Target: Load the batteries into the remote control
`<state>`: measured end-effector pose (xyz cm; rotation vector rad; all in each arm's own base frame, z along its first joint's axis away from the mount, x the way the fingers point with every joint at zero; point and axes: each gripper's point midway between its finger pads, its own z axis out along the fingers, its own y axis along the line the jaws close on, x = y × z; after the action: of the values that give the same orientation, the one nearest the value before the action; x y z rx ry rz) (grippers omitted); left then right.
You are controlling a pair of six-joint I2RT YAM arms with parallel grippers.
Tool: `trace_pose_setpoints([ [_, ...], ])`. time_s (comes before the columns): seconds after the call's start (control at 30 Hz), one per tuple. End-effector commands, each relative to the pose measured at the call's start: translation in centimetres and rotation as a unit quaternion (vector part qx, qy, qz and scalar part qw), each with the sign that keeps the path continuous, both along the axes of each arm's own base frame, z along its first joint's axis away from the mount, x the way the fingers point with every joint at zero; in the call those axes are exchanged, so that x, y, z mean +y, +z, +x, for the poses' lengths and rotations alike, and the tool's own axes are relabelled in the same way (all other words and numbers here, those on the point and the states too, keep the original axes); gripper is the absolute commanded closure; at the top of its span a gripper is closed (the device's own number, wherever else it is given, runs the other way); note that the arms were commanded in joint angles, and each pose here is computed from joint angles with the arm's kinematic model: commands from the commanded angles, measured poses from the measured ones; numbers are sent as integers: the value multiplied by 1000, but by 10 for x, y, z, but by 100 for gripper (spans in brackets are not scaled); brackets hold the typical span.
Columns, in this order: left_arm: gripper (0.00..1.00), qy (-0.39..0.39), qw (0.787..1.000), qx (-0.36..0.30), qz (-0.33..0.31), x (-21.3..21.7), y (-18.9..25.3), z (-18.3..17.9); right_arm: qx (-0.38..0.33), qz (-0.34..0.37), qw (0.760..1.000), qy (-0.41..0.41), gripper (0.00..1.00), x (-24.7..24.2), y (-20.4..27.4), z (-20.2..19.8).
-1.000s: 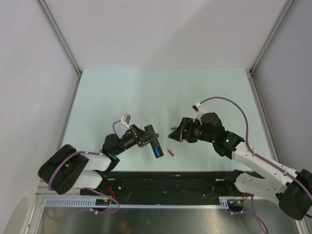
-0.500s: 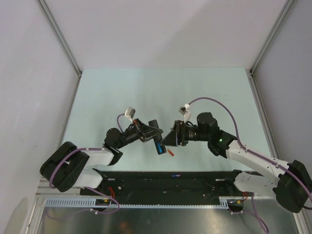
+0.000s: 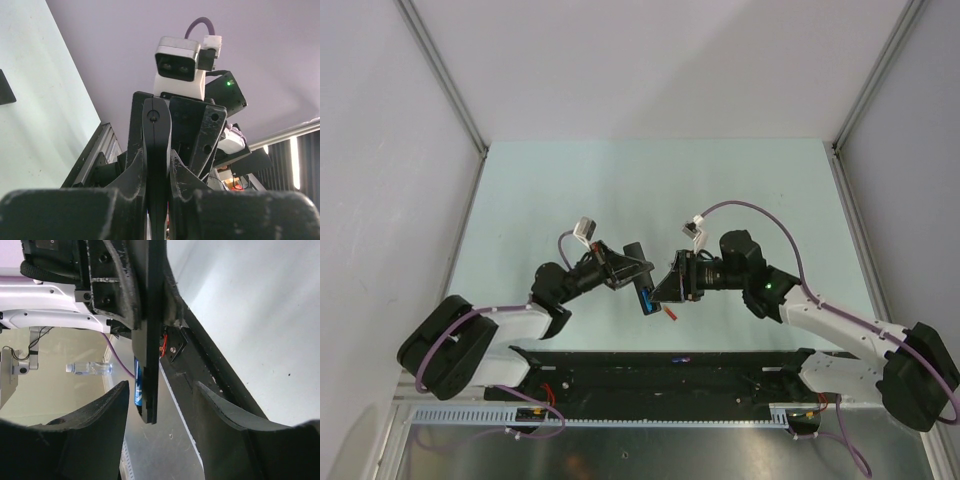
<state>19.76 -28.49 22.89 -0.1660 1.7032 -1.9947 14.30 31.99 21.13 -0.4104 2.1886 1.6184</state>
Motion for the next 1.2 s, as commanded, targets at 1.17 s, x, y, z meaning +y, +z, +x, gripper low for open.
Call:
trace_pose_setpoints([
  [1.17, 100, 6, 983, -154, -102, 18, 77, -22, -32, -77, 996, -26, 43, 6, -16, 1],
])
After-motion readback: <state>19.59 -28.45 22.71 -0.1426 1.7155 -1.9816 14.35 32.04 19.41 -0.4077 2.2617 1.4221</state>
